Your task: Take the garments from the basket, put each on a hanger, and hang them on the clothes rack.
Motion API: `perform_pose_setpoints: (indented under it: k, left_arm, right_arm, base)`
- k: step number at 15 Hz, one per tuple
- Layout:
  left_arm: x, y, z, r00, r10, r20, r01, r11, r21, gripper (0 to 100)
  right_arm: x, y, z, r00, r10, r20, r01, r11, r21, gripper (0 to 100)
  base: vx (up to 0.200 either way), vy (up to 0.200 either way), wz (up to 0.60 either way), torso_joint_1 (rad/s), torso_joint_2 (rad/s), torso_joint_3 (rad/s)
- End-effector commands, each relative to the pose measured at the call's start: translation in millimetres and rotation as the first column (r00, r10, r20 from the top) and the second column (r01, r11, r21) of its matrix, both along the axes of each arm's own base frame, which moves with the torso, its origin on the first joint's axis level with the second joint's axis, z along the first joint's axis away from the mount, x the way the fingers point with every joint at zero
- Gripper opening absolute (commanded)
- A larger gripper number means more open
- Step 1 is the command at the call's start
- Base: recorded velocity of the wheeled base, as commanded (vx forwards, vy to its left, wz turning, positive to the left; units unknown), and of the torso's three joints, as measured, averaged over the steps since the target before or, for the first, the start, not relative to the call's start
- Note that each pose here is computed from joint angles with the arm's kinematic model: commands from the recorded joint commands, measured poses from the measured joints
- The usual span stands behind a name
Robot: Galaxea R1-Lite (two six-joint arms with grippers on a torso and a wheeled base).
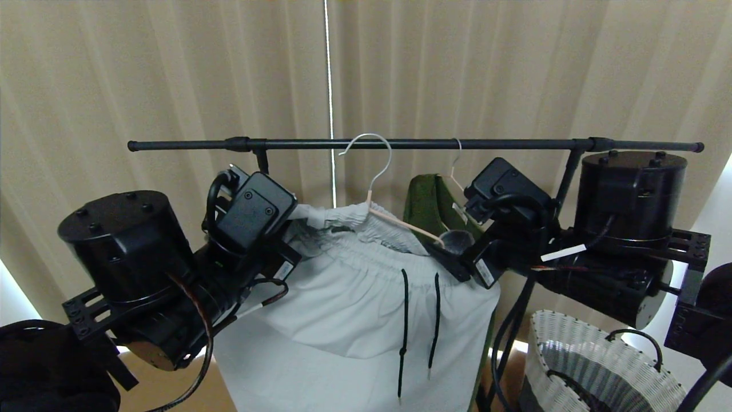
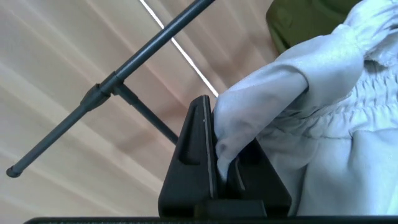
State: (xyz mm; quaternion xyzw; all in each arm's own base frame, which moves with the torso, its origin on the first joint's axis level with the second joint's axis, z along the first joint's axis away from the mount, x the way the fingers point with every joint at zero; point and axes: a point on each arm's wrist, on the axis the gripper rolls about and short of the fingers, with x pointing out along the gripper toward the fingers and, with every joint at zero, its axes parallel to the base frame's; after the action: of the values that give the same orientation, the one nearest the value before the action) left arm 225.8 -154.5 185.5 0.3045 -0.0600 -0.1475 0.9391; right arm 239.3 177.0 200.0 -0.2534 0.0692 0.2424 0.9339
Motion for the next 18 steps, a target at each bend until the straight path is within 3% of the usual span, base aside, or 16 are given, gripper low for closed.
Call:
perform_pose_setpoints:
  k: [1, 8, 9, 18]
  left_arm:
    - [-4.5, -2.7, 2.1, 1.0, -0.017, 0.006, 0.017, 1.0, -0.006, 0]
    - [-7.3, -5.3, 1.4, 1.0, -0.031, 0.0, 0.031, 0.999, -0.016, 0]
    - [-7.6, -5.1, 0.6, 1.0, -0.031, -0.003, 0.031, 0.999, -0.014, 0]
    - [-8.0, -4.7, -0.6, 1.0, -0.028, -0.007, 0.028, 1.0, -0.013, 0]
  right_arm:
    - [6.4, 3.1, -8.2, 1.0, -0.007, -0.013, 0.007, 1.0, -0.01, 100]
    - [8.3, 5.8, -11.4, 1.0, -0.002, -0.004, 0.002, 1.0, -0.003, 100]
    - [8.0, 6.2, -11.4, 1.0, -0.001, -0.004, 0.001, 1.0, -0.003, 0]
    - [7.0, 6.0, -11.2, 1.0, 0.001, -0.004, -0.001, 1.0, -0.003, 0]
  base:
    - [0.0, 0.0, 0.0, 0.0, 0.0, 0.0]
    - [0.0, 0.0, 0.0, 0.0, 0.0, 0.0]
    - [0.0, 0.0, 0.0, 0.0, 0.0, 0.0]
    - [0.0, 0.0, 0.0, 0.0, 0.0, 0.0]
